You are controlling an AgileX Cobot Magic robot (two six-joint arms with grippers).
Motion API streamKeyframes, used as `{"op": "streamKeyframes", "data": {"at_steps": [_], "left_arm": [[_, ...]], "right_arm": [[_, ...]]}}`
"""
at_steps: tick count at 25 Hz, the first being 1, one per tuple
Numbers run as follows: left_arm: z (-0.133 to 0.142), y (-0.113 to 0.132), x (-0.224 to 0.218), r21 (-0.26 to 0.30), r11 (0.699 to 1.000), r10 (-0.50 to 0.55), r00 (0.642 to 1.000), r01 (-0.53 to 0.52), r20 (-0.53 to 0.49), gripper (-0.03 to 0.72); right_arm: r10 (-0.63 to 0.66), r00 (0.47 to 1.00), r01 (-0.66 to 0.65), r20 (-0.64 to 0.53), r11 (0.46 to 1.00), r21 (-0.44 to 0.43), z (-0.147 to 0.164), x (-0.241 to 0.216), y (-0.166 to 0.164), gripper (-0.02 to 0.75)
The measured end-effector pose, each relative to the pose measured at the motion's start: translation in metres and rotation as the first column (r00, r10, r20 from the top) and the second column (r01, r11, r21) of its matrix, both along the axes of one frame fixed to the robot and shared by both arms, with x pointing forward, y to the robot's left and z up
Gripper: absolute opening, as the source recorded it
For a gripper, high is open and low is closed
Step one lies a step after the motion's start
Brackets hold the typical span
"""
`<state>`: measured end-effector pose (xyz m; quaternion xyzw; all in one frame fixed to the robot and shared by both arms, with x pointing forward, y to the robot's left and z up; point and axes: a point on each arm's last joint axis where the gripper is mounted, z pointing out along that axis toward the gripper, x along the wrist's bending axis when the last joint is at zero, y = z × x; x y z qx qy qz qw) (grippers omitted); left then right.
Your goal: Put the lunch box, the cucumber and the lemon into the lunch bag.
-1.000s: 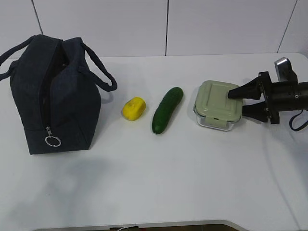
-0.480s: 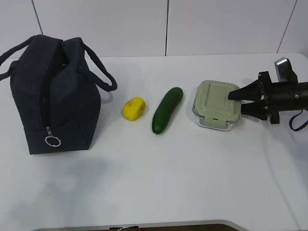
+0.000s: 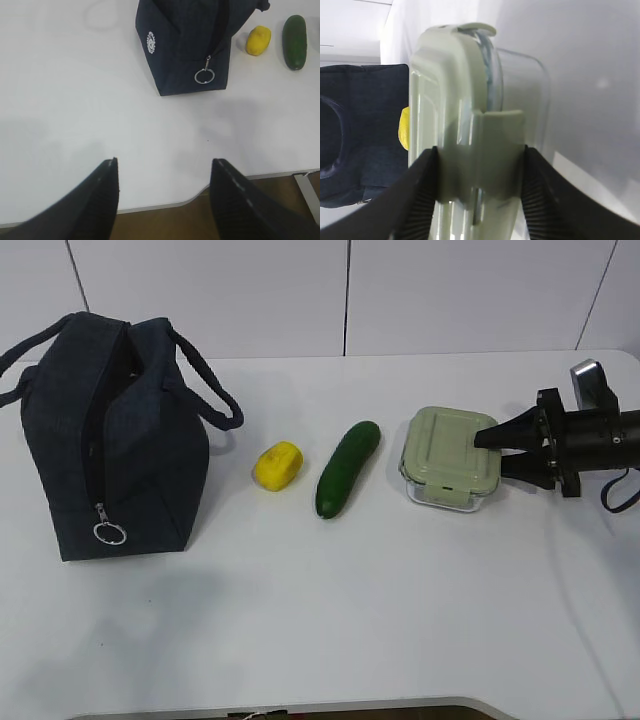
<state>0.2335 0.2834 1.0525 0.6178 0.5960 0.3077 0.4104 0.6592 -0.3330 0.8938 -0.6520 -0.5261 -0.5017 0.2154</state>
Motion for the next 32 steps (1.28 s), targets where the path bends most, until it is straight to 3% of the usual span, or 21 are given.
{"op": "streamKeyframes", "data": {"at_steps": [7, 12, 22, 29, 32], "left_arm": [[0.004, 0.0, -0.002, 0.001, 1.0, 0.0, 1.0, 0.0, 0.013, 0.426], [0.03, -0.001, -0.009, -0.002, 1.0, -0.005, 0.997, 0.006, 0.083, 0.379], [0.064, -0.005, 0.055, -0.128, 0.991, -0.043, 0.998, 0.036, -0.05, 0.34], [0.063, -0.01, 0.117, -0.234, 0.969, -0.101, 0.993, 0.082, -0.066, 0.339], [0.059, -0.009, 0.144, -0.25, 0.964, -0.111, 0.99, 0.085, -0.091, 0.338]], "right_arm": [[0.002, 1.0, -0.002, 0.0, 1.0, 0.002, 0.0, 0.0, 0.0, 0.376], [0.005, 1.0, -0.005, 0.0, 1.0, 0.005, 0.0, 0.0, 0.0, 0.375], [0.006, 1.0, -0.006, 0.0, 1.0, 0.006, 0.0, 0.0, 0.0, 0.375], [-0.013, 1.0, 0.013, 0.001, 1.0, 0.022, -0.001, 0.001, 0.0, 0.374], [-0.015, 1.0, 0.015, 0.001, 1.0, 0.024, -0.001, 0.001, 0.0, 0.374]]}}
